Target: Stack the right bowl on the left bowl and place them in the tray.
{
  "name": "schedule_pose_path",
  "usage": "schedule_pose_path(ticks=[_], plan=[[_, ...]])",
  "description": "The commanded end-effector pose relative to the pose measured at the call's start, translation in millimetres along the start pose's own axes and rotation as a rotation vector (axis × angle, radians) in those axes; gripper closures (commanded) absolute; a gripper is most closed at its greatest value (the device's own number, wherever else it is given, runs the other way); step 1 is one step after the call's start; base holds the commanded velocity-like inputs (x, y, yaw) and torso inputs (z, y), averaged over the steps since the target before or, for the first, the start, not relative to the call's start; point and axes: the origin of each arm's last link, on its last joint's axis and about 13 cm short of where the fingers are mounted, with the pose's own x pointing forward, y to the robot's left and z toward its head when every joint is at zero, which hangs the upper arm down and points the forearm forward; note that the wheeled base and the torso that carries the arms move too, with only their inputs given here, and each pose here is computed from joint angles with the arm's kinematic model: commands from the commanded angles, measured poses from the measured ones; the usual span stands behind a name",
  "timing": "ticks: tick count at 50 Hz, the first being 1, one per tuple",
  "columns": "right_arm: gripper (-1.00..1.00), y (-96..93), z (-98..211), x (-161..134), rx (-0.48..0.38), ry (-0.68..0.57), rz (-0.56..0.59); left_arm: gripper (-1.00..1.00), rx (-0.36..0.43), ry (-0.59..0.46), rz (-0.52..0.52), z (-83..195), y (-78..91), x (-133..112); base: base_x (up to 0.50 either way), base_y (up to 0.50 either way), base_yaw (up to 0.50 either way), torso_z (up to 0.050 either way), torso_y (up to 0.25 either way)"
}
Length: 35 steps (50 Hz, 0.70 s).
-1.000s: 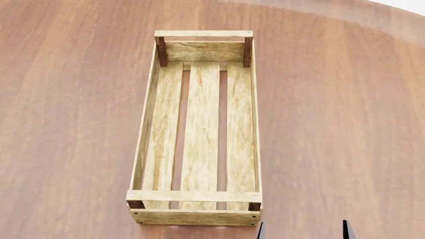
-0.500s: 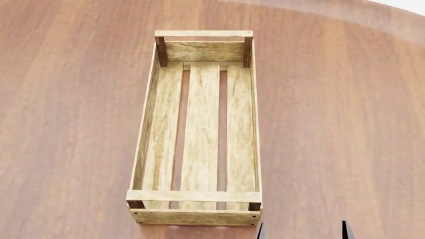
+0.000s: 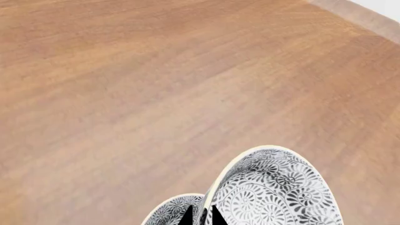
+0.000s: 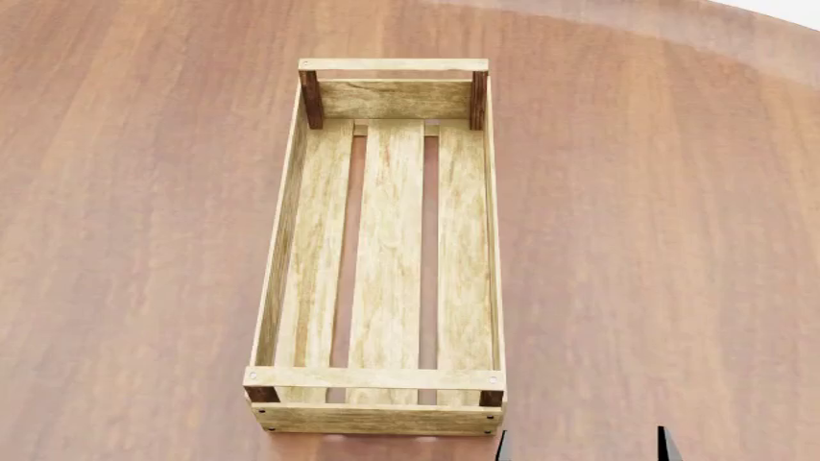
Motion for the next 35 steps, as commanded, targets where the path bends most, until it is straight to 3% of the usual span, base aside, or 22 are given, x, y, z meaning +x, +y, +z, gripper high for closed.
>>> schedule_pose_path(ticks=[1,35], plan=[[-1.00,0.5,1,3,-0.015,-0.011,0.004,1.00,0.032,-0.001,0.001,-5,0.2,1,0.00,0.00,0.00,0.000,0.000],[-1.00,-0.2,-1,1,-0.016,-0.006,0.000,1.00,0.073,0.017,0.053,-17,4.9,12,0.00,0.00,0.00,0.000,0.000]])
